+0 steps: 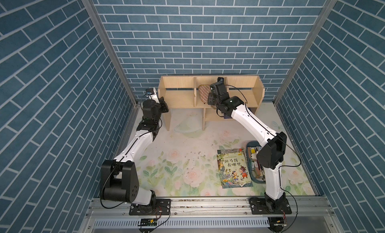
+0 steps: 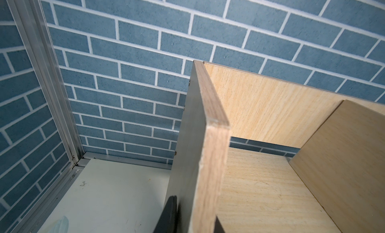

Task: Wipe the bookshelf clean with a cloth
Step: Wipe the dust from the shelf.

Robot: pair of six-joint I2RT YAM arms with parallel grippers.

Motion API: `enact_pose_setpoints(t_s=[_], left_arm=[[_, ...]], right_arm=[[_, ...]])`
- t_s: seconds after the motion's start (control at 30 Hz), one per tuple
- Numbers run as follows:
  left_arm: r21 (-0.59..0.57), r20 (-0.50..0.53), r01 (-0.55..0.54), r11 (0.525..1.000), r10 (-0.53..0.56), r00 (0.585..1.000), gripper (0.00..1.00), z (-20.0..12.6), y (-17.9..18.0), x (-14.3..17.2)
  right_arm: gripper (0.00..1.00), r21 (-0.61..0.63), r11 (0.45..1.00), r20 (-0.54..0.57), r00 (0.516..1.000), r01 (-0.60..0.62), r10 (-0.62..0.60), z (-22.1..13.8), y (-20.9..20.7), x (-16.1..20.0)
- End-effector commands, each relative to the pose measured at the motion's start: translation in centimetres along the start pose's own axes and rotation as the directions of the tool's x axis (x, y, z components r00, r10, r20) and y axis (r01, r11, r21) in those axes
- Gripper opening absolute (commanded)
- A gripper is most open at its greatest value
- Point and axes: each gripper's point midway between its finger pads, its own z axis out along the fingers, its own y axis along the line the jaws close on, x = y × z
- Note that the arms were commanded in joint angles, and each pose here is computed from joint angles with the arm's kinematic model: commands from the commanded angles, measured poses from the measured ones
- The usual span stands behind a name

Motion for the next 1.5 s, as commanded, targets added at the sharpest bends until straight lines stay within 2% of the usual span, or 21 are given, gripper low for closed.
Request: enact_pose_setpoints(t_s=[0.0,0.13,0.3,0.47,0.6,0.7,0.9,0.97,1.1,1.17,1.3,1.47], left_arm=[[0.121,0.027,0.059,0.991,-0.063,0.998,0.14,-0.9,-2.8,-1.1],[0.124,0.019,0.060,0.991,-0.063,0.998,0.10,-0.7,-2.8,-0.8],[0.088,0.000,0.058,0.994,-0.058,0.998,0.00,-0.3,-2.2,-0.4],[0.104,-0.014,0.057,0.993,-0.056,0.998,0.00,-0.1,-2.5,-0.1],[0.140,-0.018,0.059,0.988,-0.057,0.998,0.00,-0.2,-3.2,-0.1],[0.142,-0.020,0.056,0.988,-0.053,0.998,0.00,-0.1,-3.2,-0.1],[0.149,-0.030,0.056,0.987,-0.052,0.998,0.00,0.0,-3.4,0.0],[0.158,-0.028,0.057,0.986,-0.053,0.998,0.07,-0.1,-3.5,-0.2],[0.150,-0.029,0.068,0.986,-0.064,0.998,0.32,-0.3,-3.5,-0.8],[0.149,-0.027,0.070,0.986,-0.067,0.997,0.41,-0.5,-3.6,-1.2],[0.116,0.006,0.087,0.989,-0.088,0.996,0.52,-1.3,-3.1,-2.6],[0.084,0.053,0.104,0.991,-0.108,0.993,0.59,-2.7,-2.8,-5.4]], right_arm=[[0.00,-0.081,0.996,0.007,1.000,0.026,-0.026,-0.5,3.4,0.5],[0.00,-0.045,0.998,-0.021,0.999,0.041,-0.042,-1.1,2.7,1.8],[0.00,0.069,0.996,-0.018,0.998,0.059,-0.058,-2.3,-0.7,2.0],[0.00,0.183,0.983,-0.008,1.000,0.027,-0.026,-2.7,-4.4,0.7],[0.00,0.215,0.977,0.008,1.000,0.013,-0.015,-2.5,-4.9,-0.5],[0.00,0.195,0.981,0.003,1.000,0.007,-0.007,-1.9,-4.1,-0.5],[0.00,0.011,1.000,0.005,1.000,0.028,-0.028,-1.4,0.7,0.0],[0.00,-0.033,0.999,0.000,1.000,0.029,-0.029,-1.8,1.6,0.1],[0.00,-0.096,0.995,0.042,0.999,0.026,-0.023,-4.3,1.5,-1.0],[0.00,-0.110,0.994,0.082,0.996,0.025,-0.016,-6.0,0.8,-1.8],[0.00,-0.136,0.990,0.170,0.985,0.026,-0.003,-10.6,-0.8,-3.9],[0.00,-0.237,0.970,0.251,0.968,0.051,0.010,-15.7,-1.5,-5.3]])
